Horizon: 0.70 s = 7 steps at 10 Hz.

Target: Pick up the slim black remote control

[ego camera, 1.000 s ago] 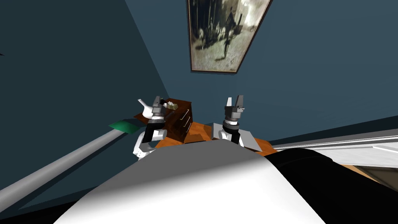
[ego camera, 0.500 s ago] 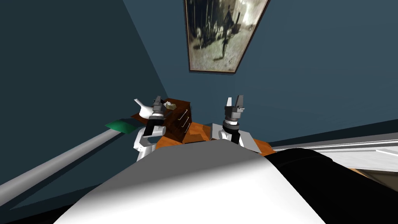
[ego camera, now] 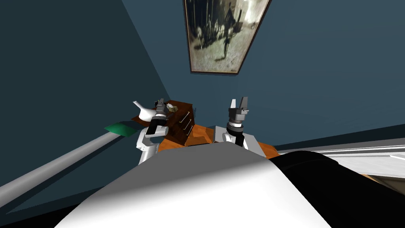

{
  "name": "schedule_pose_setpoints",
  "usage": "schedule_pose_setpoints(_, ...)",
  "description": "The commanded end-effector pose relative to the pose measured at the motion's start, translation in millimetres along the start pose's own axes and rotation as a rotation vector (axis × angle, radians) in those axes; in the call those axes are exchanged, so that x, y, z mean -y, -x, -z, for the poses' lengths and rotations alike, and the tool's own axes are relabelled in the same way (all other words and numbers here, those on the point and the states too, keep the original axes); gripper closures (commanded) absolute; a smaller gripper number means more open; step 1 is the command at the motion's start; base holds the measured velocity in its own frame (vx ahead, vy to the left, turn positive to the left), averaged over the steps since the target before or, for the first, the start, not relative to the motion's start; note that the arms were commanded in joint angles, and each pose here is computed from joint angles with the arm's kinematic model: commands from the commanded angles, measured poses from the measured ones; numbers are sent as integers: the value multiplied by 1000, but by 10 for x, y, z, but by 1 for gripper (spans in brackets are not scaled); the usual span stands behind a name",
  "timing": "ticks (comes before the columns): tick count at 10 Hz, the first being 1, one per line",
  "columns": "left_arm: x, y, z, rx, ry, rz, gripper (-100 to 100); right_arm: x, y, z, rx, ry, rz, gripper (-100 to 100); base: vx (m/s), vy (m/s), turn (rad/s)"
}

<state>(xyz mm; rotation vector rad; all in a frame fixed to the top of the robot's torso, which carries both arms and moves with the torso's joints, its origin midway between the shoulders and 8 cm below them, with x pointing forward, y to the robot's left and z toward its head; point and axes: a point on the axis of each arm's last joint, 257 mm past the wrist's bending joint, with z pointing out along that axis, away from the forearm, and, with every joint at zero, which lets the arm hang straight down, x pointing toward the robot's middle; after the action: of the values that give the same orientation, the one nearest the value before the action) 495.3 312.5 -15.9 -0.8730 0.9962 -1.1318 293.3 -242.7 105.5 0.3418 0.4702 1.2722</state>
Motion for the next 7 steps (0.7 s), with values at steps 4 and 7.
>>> schedule_pose_setpoints(4, -315, 263, -184, 59, 114, 0, -100, 0, 0, 0, 0, 0, 0, 0, 16, -59, 16)
schedule_pose_setpoints(7, -502, 418, -251, 96, 186, 5, -100, 0, 0, 0, 0, 0, 0, 0, 23, -51, 14)
